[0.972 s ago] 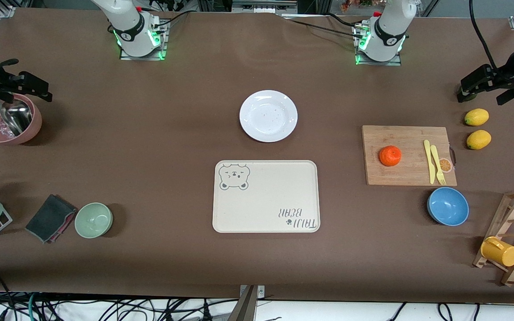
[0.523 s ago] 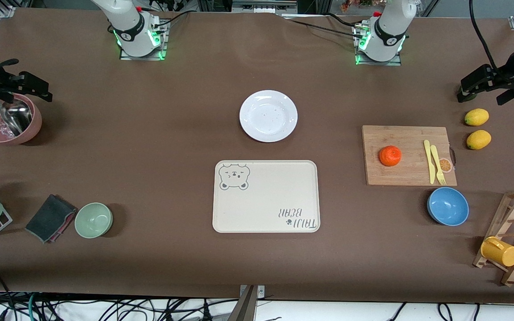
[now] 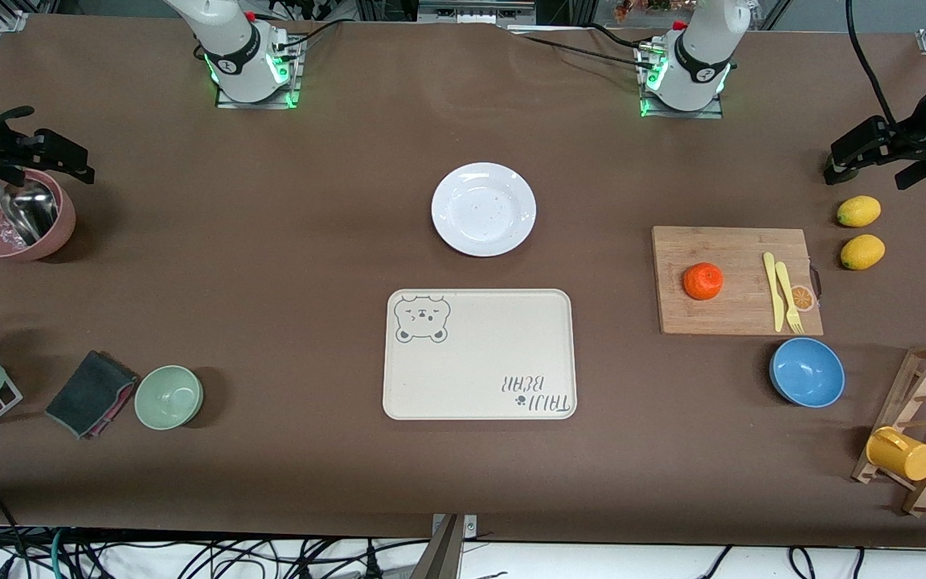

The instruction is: Place orange and plate with both arms

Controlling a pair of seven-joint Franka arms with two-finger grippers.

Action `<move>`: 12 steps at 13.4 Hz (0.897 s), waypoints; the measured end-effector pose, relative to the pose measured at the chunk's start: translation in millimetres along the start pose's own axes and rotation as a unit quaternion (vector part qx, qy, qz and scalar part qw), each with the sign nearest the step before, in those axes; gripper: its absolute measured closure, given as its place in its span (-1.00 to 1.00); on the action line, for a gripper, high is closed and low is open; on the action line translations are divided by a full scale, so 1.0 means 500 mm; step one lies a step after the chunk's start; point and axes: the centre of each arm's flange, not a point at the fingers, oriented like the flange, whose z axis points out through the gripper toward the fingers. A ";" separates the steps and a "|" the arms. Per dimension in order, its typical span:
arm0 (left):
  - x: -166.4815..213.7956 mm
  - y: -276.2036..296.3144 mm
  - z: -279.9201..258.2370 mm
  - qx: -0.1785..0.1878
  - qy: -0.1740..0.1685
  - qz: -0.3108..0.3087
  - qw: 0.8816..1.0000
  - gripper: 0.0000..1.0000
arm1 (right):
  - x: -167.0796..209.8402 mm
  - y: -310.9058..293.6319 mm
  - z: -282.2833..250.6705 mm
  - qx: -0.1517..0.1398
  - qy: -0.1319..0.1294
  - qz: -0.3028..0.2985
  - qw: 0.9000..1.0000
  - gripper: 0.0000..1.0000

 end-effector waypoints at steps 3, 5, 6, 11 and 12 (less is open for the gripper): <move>0.000 0.001 -0.001 0.000 0.000 0.000 1.000 -1.00 | 0.000 0.000 0.000 0.000 0.000 0.000 1.000 -1.00; 0.000 0.001 -0.001 0.000 0.001 0.001 1.000 -1.00 | 0.000 0.000 0.000 0.000 0.000 0.000 1.000 -1.00; 0.000 0.002 -0.002 0.000 0.001 0.001 1.000 -1.00 | 0.000 0.000 0.000 0.000 0.000 0.000 1.000 -1.00; 0.000 0.003 -0.003 0.000 0.002 0.002 1.000 -1.00 | 0.000 0.000 0.000 0.000 0.000 0.000 1.000 -1.00; 0.000 0.004 -0.003 0.000 0.002 0.002 1.000 -1.00 | 0.000 0.000 0.000 0.000 0.000 0.000 1.000 -1.00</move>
